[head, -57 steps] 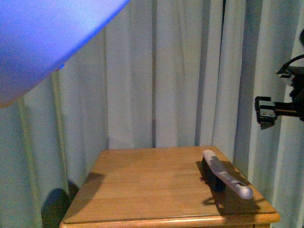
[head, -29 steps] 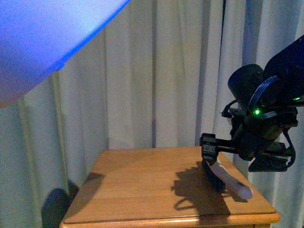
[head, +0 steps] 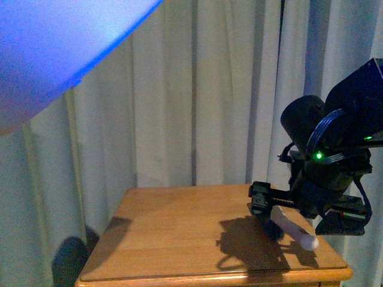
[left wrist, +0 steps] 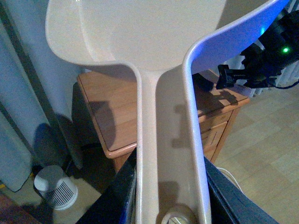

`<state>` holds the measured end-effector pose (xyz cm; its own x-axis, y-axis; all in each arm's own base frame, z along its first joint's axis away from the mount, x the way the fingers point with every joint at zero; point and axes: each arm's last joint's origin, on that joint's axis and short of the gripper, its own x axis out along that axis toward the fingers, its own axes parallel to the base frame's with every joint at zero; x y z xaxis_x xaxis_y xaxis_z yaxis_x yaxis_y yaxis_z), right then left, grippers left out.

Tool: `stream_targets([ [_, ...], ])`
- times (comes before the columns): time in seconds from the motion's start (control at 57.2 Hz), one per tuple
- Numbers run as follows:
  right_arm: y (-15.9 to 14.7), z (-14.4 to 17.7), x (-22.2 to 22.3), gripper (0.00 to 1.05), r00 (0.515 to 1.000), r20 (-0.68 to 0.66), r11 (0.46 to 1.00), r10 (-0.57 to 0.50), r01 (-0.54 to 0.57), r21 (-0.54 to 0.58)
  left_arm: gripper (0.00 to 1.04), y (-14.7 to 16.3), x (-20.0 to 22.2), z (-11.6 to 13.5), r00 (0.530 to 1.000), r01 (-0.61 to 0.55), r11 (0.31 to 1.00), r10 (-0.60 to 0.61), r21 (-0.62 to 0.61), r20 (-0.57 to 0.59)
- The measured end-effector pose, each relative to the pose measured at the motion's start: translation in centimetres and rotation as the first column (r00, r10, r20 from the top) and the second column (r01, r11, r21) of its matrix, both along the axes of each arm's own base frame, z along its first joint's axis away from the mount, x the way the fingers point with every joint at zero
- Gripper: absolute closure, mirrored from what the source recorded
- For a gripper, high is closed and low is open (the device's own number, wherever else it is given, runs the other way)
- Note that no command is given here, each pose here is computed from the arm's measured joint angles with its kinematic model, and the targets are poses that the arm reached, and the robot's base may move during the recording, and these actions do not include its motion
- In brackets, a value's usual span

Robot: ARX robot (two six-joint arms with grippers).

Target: Clean up trash

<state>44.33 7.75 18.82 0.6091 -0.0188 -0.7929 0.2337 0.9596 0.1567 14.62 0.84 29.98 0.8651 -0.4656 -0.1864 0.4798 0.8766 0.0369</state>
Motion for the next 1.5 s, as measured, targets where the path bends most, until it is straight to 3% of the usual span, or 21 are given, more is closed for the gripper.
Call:
stream_targets([
  [0.49, -0.8, -0.4, 0.1, 0.07, 0.999, 0.014, 1.0, -0.031, 0.031, -0.004, 0.77, 0.0, 0.0, 0.0, 1.0, 0.0, 1.0, 0.0, 0.0, 0.0],
  [0.594, -0.9, -0.4, 0.1, 0.19, 0.999, 0.013, 0.999, -0.033, 0.033, -0.01, 0.77, 0.0, 0.0, 0.0, 1.0, 0.0, 1.0, 0.0, 0.0, 0.0],
  [0.997, -0.8, -0.4, 0.1, 0.79, 0.999, 0.013, 1.0, -0.03, 0.03, -0.005, 0.77, 0.0, 0.0, 0.0, 1.0, 0.0, 1.0, 0.0, 0.0, 0.0],
  [1.311, -1.0, -0.4, 0.1, 0.81, 0.999, 0.021, 0.999, -0.033, 0.033, -0.001, 0.77, 0.0, 0.0, 0.0, 1.0, 0.0, 1.0, 0.0, 0.0, 0.0],
  [1.504, -2.2, 1.7, -0.1, 0.81, 0.994, 0.098, 0.998, -0.042, 0.047, -0.051, 0.77, 0.0, 0.0, 0.0, 1.0, 0.0, 1.0, 0.0, 0.0, 0.0],
])
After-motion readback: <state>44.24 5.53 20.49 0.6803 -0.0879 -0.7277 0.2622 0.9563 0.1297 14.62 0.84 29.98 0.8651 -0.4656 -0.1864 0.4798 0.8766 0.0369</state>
